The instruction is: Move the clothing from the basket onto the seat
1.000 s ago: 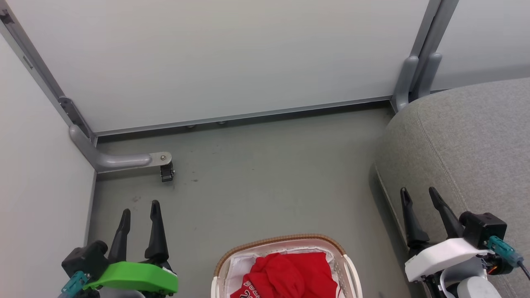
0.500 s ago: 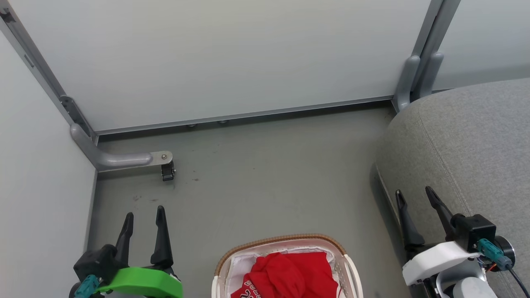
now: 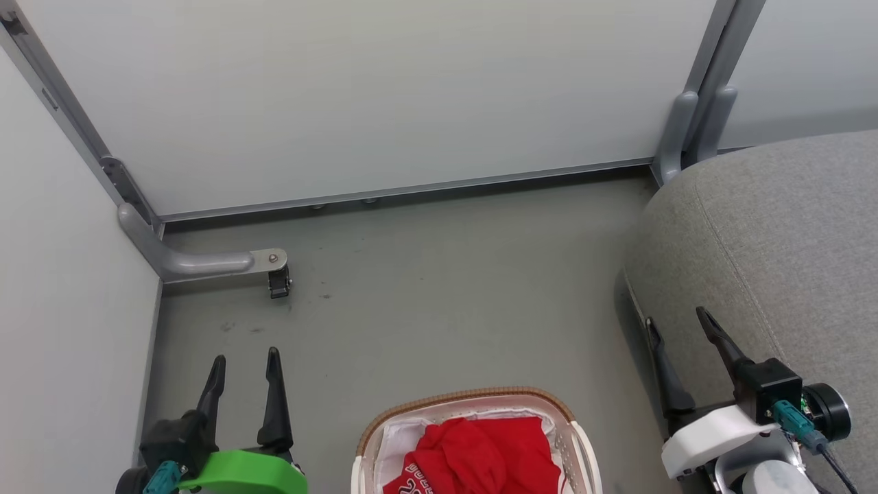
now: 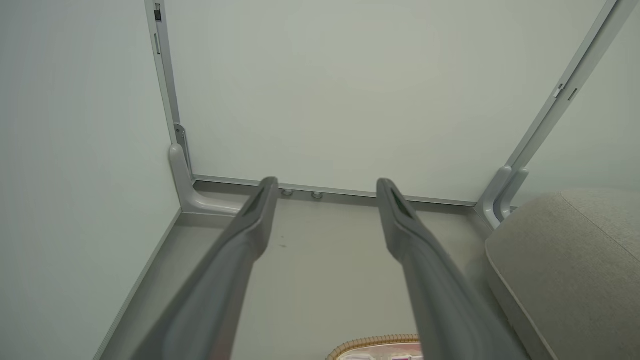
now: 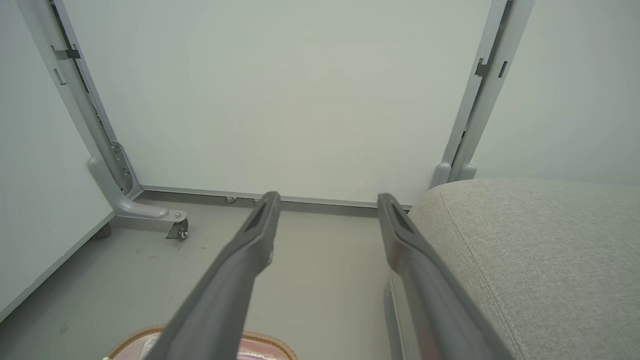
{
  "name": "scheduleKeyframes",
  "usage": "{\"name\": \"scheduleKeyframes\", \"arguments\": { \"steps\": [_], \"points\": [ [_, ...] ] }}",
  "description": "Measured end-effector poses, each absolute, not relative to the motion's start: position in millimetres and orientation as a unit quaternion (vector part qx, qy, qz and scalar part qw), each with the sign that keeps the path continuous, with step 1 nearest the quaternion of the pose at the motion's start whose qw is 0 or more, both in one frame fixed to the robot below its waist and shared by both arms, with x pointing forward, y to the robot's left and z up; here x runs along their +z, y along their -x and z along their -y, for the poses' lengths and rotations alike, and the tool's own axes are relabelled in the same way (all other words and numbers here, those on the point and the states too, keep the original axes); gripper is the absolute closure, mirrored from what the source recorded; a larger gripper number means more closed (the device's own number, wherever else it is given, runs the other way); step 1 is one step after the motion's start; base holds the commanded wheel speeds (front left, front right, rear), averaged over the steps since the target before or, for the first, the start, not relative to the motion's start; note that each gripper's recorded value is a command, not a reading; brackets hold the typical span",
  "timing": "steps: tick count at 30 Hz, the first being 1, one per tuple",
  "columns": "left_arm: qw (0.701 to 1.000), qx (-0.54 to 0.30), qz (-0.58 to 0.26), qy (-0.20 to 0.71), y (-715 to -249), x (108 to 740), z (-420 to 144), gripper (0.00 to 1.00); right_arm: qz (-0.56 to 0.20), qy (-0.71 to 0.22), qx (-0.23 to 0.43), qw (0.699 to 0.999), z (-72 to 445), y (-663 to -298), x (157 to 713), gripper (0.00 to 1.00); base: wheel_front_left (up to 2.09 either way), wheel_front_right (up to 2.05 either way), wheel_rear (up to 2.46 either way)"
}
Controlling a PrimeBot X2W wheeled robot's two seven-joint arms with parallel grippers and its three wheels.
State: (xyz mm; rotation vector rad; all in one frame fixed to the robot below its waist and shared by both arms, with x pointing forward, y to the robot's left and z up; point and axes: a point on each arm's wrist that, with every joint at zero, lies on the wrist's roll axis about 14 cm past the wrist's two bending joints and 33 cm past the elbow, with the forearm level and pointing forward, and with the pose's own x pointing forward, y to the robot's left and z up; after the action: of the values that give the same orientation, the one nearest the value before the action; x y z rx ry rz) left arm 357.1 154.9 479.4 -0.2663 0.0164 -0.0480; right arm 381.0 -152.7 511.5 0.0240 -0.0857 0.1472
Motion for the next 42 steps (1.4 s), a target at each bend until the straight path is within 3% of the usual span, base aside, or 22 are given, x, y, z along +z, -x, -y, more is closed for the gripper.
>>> {"name": "scheduleKeyframes", "arguments": {
  "steps": [42],
  "points": [
    [0.993,-0.039,-0.027,0.109,-355.9,465.3,-146.2,0.00,0.041,0.016,0.081,0.996,150.0,-381.9,507.1,0.00,0.00,0.00,0.00]
  ]
}}
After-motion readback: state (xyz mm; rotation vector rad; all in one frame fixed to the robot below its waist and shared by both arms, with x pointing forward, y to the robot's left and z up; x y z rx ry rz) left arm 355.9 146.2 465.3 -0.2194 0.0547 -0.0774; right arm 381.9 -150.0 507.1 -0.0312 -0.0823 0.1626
